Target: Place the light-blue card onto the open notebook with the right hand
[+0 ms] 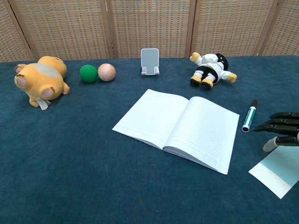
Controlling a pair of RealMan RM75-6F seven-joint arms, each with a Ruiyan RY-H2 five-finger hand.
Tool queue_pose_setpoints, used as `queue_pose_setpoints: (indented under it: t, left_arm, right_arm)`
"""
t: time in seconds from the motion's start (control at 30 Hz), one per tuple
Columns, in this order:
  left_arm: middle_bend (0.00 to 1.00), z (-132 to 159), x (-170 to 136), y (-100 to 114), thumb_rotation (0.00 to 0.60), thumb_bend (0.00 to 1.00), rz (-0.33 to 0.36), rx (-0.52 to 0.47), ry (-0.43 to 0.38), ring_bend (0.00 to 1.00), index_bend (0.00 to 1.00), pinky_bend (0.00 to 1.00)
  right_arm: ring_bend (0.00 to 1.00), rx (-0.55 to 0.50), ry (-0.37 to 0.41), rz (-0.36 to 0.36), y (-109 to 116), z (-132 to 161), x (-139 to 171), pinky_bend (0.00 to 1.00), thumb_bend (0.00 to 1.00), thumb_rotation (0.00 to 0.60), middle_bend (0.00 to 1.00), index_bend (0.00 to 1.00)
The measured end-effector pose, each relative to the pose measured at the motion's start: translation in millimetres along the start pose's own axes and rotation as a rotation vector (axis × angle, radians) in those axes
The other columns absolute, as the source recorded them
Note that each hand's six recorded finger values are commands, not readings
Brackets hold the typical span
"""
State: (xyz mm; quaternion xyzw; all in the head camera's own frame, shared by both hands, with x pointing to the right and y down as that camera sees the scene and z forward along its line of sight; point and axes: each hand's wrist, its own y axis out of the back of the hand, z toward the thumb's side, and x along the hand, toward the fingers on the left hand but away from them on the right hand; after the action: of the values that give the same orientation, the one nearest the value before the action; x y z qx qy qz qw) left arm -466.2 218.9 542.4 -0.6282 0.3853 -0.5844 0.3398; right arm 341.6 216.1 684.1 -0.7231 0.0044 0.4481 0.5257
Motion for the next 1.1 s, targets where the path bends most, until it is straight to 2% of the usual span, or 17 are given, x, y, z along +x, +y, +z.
queue_pose_setpoints:
  t: [0.27, 1.1]
  left_arm:
    - [0.0, -0.8, -0.1, 0.2, 0.6, 0.0, 0.002, -0.002, 0.003, 0.0, 0.0, 0.0]
    - [0.0, -0.2, 0.9, -0.8, 0.6, 0.0, -0.004, 0.0, 0.003, 0.0, 0.0, 0.0]
  right_arm:
    - [0.0, 0.003, 0.004, 0.014, -3.7, 4.2, -2.8, 0.0, 0.03, 0.6, 0.0, 0.22]
    - [0.0, 0.027, 0.028, -0.002, 0.3, 14.5, -11.6, 0.0, 0.03, 0.6, 0.0, 0.22]
